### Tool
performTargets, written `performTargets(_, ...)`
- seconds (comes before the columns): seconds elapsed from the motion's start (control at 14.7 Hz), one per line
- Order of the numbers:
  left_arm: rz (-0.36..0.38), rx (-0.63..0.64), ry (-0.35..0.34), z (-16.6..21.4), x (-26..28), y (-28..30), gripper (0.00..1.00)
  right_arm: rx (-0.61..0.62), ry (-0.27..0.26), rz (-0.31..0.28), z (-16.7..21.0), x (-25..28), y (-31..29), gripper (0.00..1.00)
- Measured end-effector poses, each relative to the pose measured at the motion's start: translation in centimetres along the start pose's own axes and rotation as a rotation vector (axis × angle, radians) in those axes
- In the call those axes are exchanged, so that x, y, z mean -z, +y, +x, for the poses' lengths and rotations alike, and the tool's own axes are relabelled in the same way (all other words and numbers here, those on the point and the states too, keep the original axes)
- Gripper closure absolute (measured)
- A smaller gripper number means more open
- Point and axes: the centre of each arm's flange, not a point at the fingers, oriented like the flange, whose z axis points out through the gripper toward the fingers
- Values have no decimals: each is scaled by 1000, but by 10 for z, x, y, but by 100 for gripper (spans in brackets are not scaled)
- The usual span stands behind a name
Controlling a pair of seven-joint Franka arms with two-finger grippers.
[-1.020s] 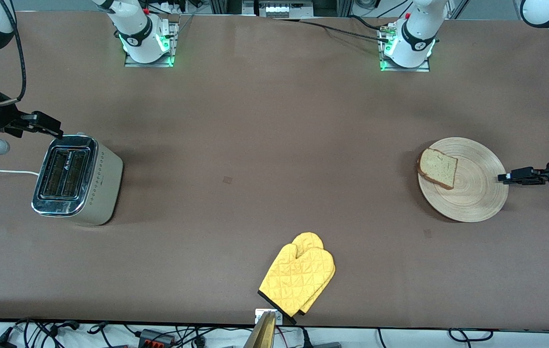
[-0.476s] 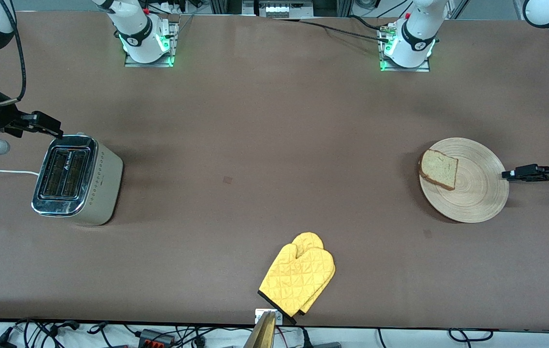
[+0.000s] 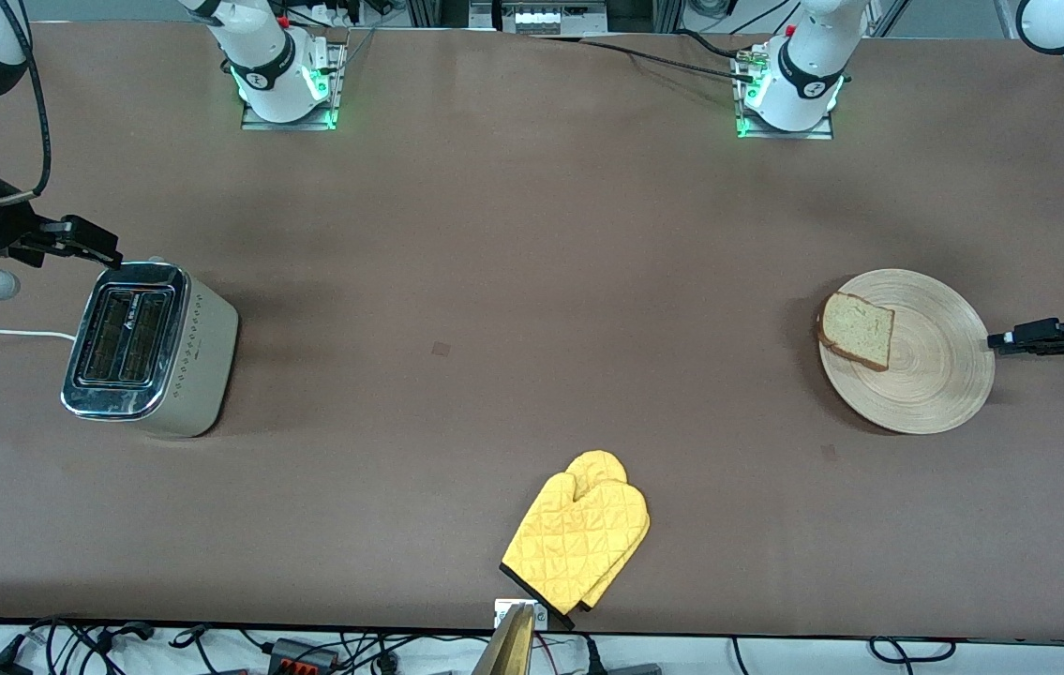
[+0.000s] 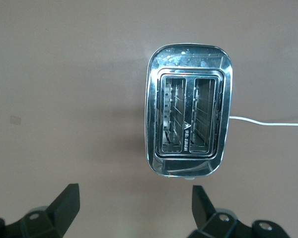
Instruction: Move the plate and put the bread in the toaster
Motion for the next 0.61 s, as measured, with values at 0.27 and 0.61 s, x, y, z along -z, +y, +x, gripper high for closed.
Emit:
performTargets(0.27, 6, -3, 7, 0, 2, -2, 46, 1, 0, 0, 0, 0, 1, 0)
performTargets(0.61, -36, 24, 3, -3, -22, -21, 46, 1, -2, 0, 0, -1, 2, 0)
